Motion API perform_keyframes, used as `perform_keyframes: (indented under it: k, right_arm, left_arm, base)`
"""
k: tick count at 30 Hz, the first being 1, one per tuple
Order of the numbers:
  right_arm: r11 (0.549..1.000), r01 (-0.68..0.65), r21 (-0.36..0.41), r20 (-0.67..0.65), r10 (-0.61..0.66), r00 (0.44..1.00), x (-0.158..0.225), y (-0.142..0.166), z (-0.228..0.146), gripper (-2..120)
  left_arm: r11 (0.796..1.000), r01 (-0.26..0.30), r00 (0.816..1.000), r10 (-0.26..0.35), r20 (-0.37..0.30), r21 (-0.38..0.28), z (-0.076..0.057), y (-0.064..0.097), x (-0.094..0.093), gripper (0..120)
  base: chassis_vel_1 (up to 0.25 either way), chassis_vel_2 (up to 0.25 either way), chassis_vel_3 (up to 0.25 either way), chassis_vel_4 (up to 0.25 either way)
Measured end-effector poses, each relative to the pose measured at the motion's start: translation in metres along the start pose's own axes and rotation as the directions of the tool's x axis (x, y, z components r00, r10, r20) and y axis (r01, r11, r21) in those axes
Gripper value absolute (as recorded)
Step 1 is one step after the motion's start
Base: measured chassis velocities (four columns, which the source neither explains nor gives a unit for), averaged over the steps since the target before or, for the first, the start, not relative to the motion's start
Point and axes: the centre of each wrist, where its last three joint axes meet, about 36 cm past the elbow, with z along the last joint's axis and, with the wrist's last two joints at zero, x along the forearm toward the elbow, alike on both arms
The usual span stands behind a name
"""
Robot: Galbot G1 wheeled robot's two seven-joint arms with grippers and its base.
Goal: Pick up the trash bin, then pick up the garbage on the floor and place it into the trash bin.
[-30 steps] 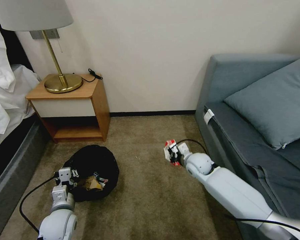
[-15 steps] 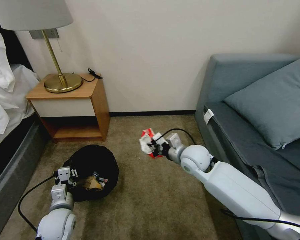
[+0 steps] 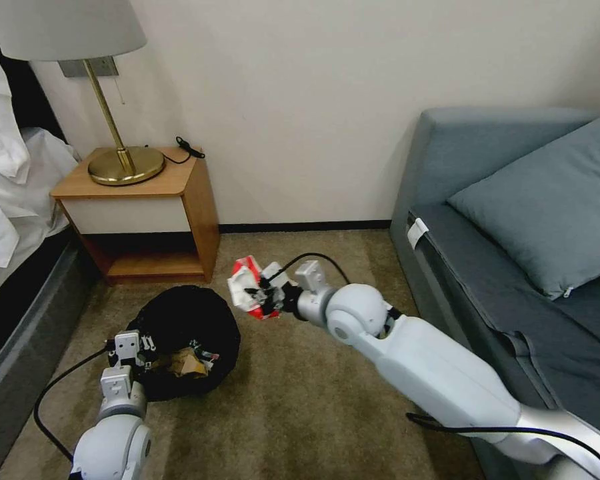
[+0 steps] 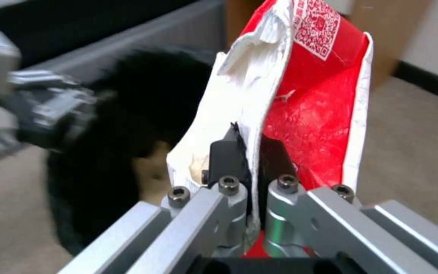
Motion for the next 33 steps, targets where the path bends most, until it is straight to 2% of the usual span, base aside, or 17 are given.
perform_keyframes:
  k: [5, 10, 18, 27, 29, 30, 32, 33]
  right_arm:
    - [0.997, 0.08, -0.019, 0.007, -0.079, 0.997, -0.033, 0.027, 0.006, 0]
    - [0.994, 0.106, -0.028, -0.006, -0.106, 0.994, -0.05, 0.037, 0.017, 0]
    - [0.995, 0.095, -0.038, -0.034, -0.096, 0.995, -0.074, 0.036, 0.045, 0]
    - [0.995, 0.088, -0.036, -0.048, -0.09, 0.995, -0.089, 0.04, 0.053, 0]
    - [0.996, 0.079, -0.034, -0.052, -0.081, 0.995, -0.091, 0.04, 0.054, 10]
    - [0.996, 0.079, -0.034, -0.052, -0.081, 0.995, -0.091, 0.04, 0.054, 10]
    - [0.997, 0.071, -0.032, -0.055, -0.073, 0.996, -0.092, 0.04, 0.054, 22]
    - [0.997, 0.071, -0.032, -0.055, -0.073, 0.996, -0.092, 0.04, 0.054, 22]
  left_arm:
    - [1.0, -0.003, 1.0, 0.003, 0.003, 0.001, -0.002, -0.003, -0.002, 4]
    - [1.0, -0.002, 1.0, 0.002, 0.003, 0.001, -0.002, -0.004, -0.002, 4]
    - [1.0, 0.0, 1.0, 0.0, 0.003, 0.002, -0.002, -0.003, -0.003, 4]
    - [1.0, -0.004, 1.0, 0.004, 0.003, 0.005, -0.002, -0.003, -0.003, 4]
    - [1.0, -0.003, 1.0, 0.003, 0.0, 0.003, -0.001, -0.001, -0.003, 4]
    - [1.0, -0.003, 1.0, 0.003, 0.0, 0.003, -0.001, -0.001, -0.003, 4]
    - [1.0, -0.003, 1.0, 0.003, -0.001, 0.002, -0.001, 0.001, -0.002, 4]
    - [1.0, -0.003, 1.0, 0.003, -0.001, 0.002, -0.001, 0.001, -0.002, 4]
  base:
    - [0.0, 0.0, 0.0, 0.0]
    - [0.0, 0.0, 0.0, 0.0]
    - [0.0, 0.0, 0.0, 0.0]
    - [0.0, 0.0, 0.0, 0.0]
    - [0.0, 0.0, 0.0, 0.0]
    - [0.0, 0.0, 0.0, 0.0]
    - [0.0, 0.0, 0.0, 0.0]
    - [0.0, 0.0, 0.0, 0.0]
